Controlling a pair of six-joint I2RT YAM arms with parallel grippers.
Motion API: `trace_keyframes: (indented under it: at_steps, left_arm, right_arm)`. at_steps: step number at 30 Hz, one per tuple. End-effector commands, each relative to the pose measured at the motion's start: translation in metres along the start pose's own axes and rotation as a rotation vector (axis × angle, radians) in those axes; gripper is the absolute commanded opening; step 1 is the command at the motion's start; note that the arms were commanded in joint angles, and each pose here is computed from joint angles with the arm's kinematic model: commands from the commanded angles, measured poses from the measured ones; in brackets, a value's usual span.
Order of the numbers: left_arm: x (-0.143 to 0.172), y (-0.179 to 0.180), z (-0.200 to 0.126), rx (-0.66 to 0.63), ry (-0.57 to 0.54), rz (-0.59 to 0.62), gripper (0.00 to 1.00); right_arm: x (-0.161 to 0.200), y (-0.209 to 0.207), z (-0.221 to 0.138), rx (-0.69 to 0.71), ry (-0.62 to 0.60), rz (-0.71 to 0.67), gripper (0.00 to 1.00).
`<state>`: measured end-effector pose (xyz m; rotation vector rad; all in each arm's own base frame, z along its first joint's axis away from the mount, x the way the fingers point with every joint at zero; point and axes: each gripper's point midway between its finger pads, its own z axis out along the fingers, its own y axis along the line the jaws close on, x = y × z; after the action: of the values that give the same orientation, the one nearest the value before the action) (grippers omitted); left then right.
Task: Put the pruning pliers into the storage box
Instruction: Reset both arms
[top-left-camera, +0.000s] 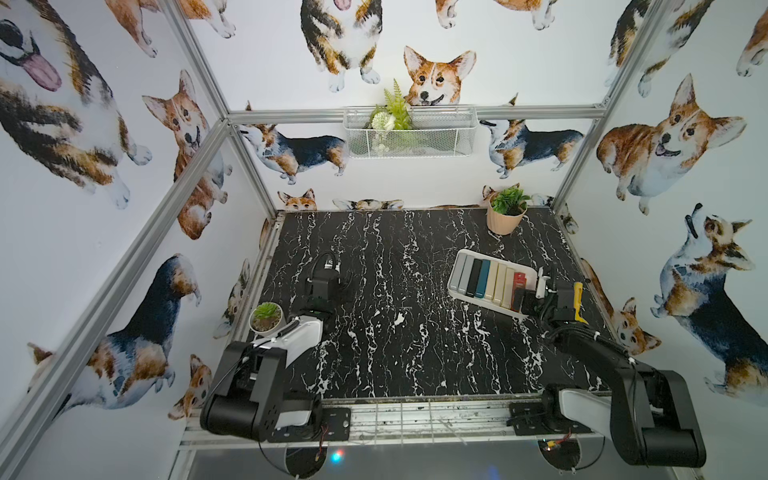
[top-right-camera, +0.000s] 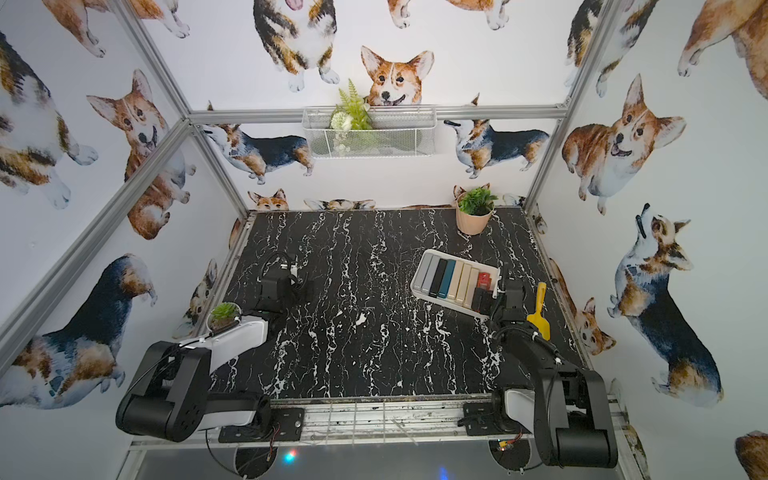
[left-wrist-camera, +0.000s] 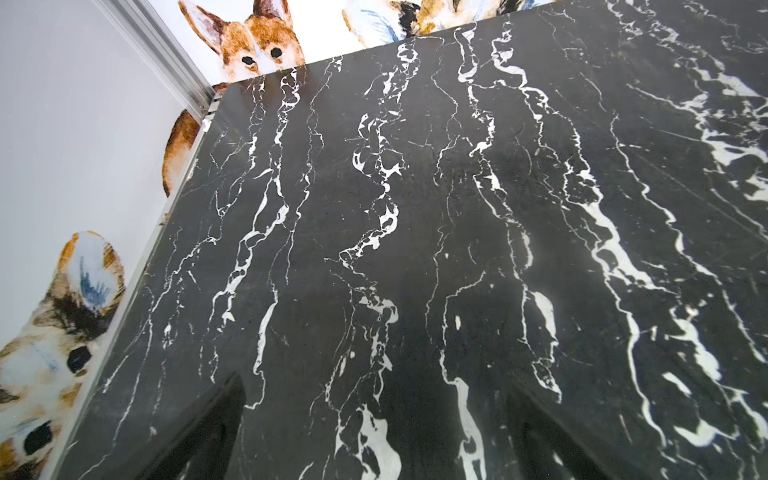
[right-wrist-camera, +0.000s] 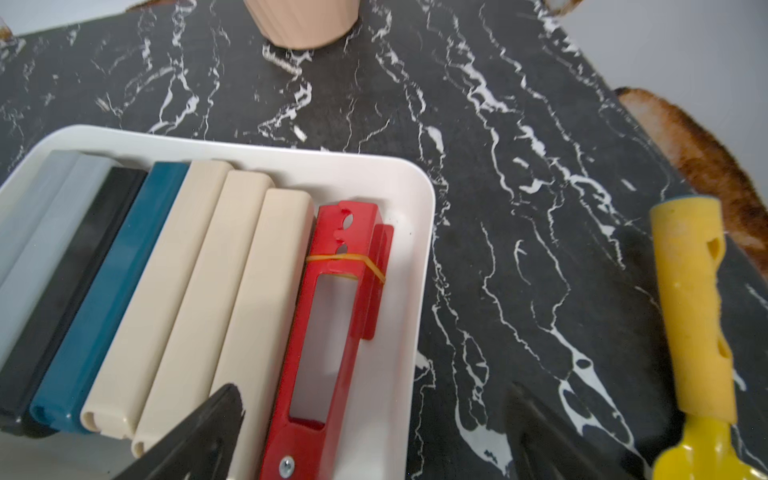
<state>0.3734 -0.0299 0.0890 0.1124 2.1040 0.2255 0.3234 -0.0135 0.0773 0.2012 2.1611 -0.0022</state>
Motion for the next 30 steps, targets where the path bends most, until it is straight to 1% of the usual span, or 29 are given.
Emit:
trace_keyframes:
  at_steps: [1,3,5,6,8,11,13,15,17,18,19,20,22,24,27,30]
  left_arm:
    - [-0.029,0.006,0.000,-0.040,-0.182,-0.024,1.00]
    - [-0.030,0.003,-0.001,-0.029,-0.218,-0.010,1.00]
    - [-0.025,0.007,0.002,-0.058,-0.224,-0.025,1.00]
    - [-0.026,0.010,0.003,-0.080,-0.247,-0.025,1.00]
    - [-0.022,0.012,0.001,-0.076,-0.239,-0.052,1.00]
    - [-0.019,0.014,-0.003,-0.076,-0.278,-0.064,1.00]
    - [-0.019,0.010,-0.005,-0.057,-0.304,-0.057,1.00]
    - [-0.016,0.008,-0.005,-0.039,-0.306,-0.055,1.00]
    - [-0.015,0.004,-0.005,-0.009,-0.313,-0.049,1.00]
    - [-0.011,0.000,-0.003,0.024,-0.307,-0.043,1.00]
    - [-0.012,0.000,-0.002,0.020,-0.324,-0.033,1.00]
    - [-0.011,0.000,-0.003,0.023,-0.318,-0.036,1.00]
    - [-0.011,0.000,-0.003,0.025,-0.315,-0.040,1.00]
    - [-0.011,0.000,-0.004,0.024,-0.317,-0.040,1.00]
    - [-0.011,0.000,-0.004,0.024,-0.325,-0.039,1.00]
    - [-0.012,0.001,-0.001,0.021,-0.312,-0.040,1.00]
  right_arm:
    - [-0.047,0.003,-0.009,-0.010,-0.246,-0.019,1.00]
    - [-0.048,0.006,-0.010,-0.030,-0.264,-0.027,1.00]
    - [-0.049,0.009,-0.010,-0.047,-0.287,-0.030,1.00]
    - [-0.051,0.010,-0.010,-0.054,-0.306,-0.028,1.00]
    - [-0.051,0.011,-0.008,-0.066,-0.330,-0.034,1.00]
    - [-0.046,0.013,0.002,-0.072,-0.330,-0.048,1.00]
    - [-0.036,0.017,0.014,-0.096,-0.310,-0.060,1.00]
    - [-0.038,0.022,0.021,-0.122,-0.338,-0.074,1.00]
    - [-0.034,0.019,0.029,-0.093,-0.235,-0.065,1.00]
    - [-0.037,0.015,0.032,-0.066,-0.207,-0.053,1.00]
    - [-0.040,0.014,0.037,-0.056,-0.228,-0.047,1.00]
    - [-0.040,0.014,0.038,-0.055,-0.233,-0.052,1.00]
    - [-0.036,0.009,0.035,-0.031,-0.195,-0.038,1.00]
    - [-0.040,0.007,0.035,-0.021,-0.247,-0.033,1.00]
    - [-0.037,0.008,0.035,-0.024,-0.204,-0.033,1.00]
    - [-0.040,0.008,0.036,-0.027,-0.230,-0.033,1.00]
